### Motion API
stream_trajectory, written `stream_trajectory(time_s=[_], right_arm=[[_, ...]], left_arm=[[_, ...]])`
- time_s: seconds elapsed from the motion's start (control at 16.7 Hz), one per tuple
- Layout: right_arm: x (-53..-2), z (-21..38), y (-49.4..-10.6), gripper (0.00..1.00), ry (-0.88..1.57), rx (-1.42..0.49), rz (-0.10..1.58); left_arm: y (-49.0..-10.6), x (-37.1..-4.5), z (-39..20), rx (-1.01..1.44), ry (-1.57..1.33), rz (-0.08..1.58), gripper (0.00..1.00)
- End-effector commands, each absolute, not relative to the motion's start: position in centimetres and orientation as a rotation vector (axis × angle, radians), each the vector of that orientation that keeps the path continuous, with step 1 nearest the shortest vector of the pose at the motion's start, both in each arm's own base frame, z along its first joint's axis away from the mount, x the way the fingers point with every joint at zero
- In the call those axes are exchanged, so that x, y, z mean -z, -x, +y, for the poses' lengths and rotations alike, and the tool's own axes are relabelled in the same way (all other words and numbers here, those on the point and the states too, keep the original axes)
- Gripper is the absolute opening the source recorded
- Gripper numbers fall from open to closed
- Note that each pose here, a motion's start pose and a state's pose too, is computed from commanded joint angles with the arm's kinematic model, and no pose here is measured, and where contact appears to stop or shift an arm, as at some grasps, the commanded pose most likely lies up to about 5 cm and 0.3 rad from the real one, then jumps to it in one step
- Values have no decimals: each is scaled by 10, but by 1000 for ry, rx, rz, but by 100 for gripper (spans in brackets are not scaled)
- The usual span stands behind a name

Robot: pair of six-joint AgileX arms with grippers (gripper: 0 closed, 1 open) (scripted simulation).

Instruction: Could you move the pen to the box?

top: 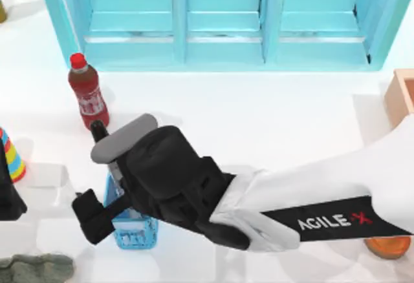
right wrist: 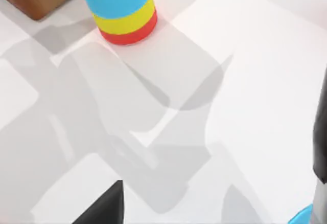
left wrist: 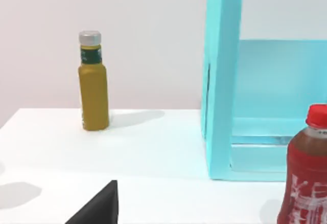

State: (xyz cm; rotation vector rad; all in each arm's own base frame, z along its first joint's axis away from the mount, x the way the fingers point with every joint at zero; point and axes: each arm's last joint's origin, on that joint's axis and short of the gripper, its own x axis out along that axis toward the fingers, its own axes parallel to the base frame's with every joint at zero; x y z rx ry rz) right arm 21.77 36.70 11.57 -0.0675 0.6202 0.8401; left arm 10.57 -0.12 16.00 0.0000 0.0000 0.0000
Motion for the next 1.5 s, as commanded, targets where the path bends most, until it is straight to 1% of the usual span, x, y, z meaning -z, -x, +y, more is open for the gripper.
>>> stream_trajectory(time_s=[0.66, 0.72, 1.26, 1.38, 1.5], right_arm=[[-116, 367, -218, 2, 67, -840, 620], [-116, 367, -218, 0, 67, -840, 620], [-118, 368, -217, 0, 62, -845, 617], [-127, 360, -220, 0, 70, -844, 623], [-147, 345, -225, 0, 77, -842, 629]], left_arm=[[-106, -160, -1, 0, 0, 0, 100], [-106, -160, -1, 0, 0, 0, 100], [-106, -160, -1, 0, 0, 0, 100], [-106, -160, -1, 0, 0, 0, 100], [-106, -160, -1, 0, 0, 0, 100]])
